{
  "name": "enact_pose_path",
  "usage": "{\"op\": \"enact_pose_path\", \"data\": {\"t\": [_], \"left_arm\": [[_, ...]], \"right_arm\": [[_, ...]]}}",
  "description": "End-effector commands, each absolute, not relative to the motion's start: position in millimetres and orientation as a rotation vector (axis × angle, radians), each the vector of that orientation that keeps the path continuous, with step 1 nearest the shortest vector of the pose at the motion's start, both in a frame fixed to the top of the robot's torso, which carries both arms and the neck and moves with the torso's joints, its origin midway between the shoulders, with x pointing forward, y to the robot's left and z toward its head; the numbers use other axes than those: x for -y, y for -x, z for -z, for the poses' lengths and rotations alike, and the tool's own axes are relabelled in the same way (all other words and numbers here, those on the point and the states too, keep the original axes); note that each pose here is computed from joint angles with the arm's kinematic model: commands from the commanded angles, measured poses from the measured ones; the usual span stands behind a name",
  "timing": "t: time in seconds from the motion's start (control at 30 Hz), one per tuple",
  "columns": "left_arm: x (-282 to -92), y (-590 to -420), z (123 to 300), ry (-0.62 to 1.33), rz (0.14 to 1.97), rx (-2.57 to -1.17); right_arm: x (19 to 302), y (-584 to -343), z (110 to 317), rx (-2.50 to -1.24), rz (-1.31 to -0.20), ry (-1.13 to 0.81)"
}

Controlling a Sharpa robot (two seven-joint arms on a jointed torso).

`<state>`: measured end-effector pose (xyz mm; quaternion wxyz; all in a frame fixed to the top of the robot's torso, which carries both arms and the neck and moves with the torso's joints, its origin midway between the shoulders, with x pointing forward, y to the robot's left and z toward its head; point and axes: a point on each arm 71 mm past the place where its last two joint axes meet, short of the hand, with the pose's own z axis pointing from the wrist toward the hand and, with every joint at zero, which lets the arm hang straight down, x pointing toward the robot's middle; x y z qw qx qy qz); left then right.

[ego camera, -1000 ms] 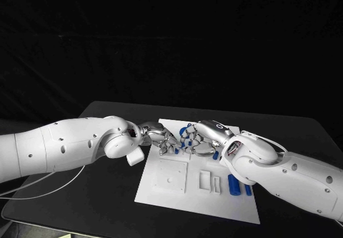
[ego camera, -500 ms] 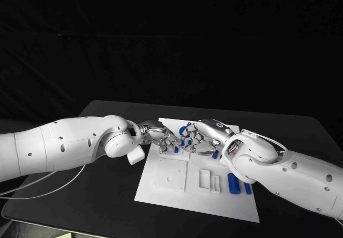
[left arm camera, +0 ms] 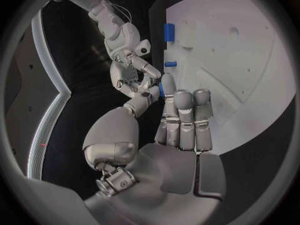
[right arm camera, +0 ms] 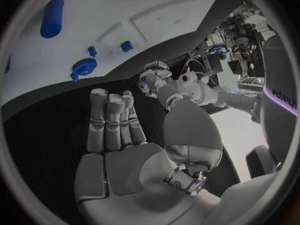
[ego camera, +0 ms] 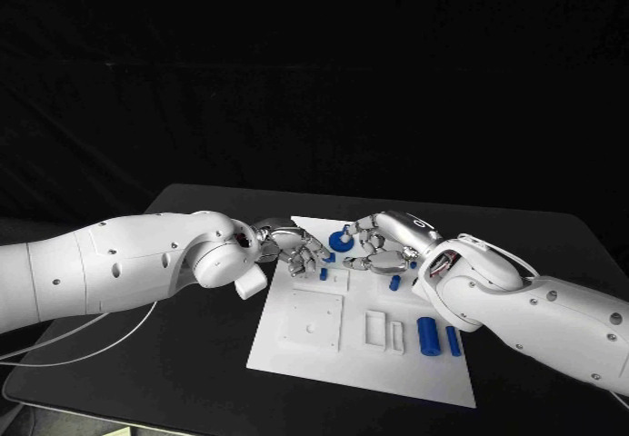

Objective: Assemble the parts on the task board

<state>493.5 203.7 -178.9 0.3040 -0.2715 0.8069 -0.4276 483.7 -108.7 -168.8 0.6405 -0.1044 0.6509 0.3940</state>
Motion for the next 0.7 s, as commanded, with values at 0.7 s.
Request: {"op": "enact_pose_path", "data": {"t": [0.7], "left_arm": [[-212.3,-522.1,164.5,0.33,0.584,-2.263]], "right_arm": [[233.8,-559.5,99.2,-1.364,-0.858,-0.286]]}}
